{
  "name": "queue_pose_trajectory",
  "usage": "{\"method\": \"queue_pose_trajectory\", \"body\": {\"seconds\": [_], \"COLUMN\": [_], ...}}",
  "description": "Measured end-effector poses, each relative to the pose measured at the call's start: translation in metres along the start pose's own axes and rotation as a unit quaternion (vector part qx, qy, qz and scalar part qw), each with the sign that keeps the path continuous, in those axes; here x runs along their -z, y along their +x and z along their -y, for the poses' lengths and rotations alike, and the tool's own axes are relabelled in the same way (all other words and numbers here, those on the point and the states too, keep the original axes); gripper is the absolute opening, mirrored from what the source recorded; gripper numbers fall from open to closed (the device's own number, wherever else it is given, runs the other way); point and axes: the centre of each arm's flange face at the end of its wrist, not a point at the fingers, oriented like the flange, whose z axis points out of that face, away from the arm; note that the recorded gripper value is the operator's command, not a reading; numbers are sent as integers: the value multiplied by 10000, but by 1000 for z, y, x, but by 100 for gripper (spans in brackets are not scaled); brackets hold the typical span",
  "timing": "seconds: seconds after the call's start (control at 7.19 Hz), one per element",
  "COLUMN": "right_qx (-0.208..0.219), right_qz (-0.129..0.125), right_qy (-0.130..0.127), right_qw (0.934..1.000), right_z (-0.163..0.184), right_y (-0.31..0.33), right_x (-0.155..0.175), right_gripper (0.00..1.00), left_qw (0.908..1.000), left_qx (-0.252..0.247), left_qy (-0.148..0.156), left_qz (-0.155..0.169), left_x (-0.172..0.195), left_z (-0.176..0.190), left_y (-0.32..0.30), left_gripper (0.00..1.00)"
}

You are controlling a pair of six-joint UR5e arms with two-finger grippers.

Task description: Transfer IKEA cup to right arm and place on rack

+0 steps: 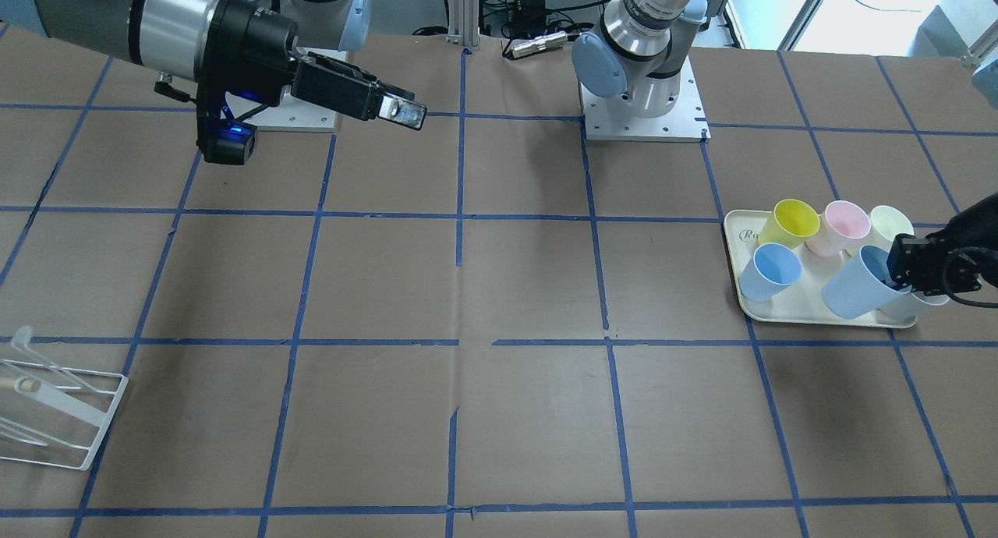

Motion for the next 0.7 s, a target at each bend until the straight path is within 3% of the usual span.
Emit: {"method": "queue_pose_trajectory", "body": {"seconds": [0.14, 0.28, 0.56, 0.7], "right_qx": [-6, 8, 56, 11], "right_qz": [-36, -94, 17, 176], "right_qy": [-56, -121, -300, -496], "right_qw": [10000, 9999, 9995, 9986], "right_z": [-10, -18, -22, -20], "right_y": [10, 17, 17, 13], "right_x": [-7, -16, -23, -26], "right_gripper": [100, 100, 100, 100], "left_qw": [9956, 9824, 9364, 9101], "left_qx": [314, 624, 1179, 1466], "left_qy": [505, 953, 1580, 1711], "left_qz": [-726, -1480, -2905, -3476], "left_x": [7, 11, 10, 6], "left_z": [18, 32, 55, 63], "left_y": [31, 61, 123, 153], "left_gripper": [0, 0, 0, 0]}}
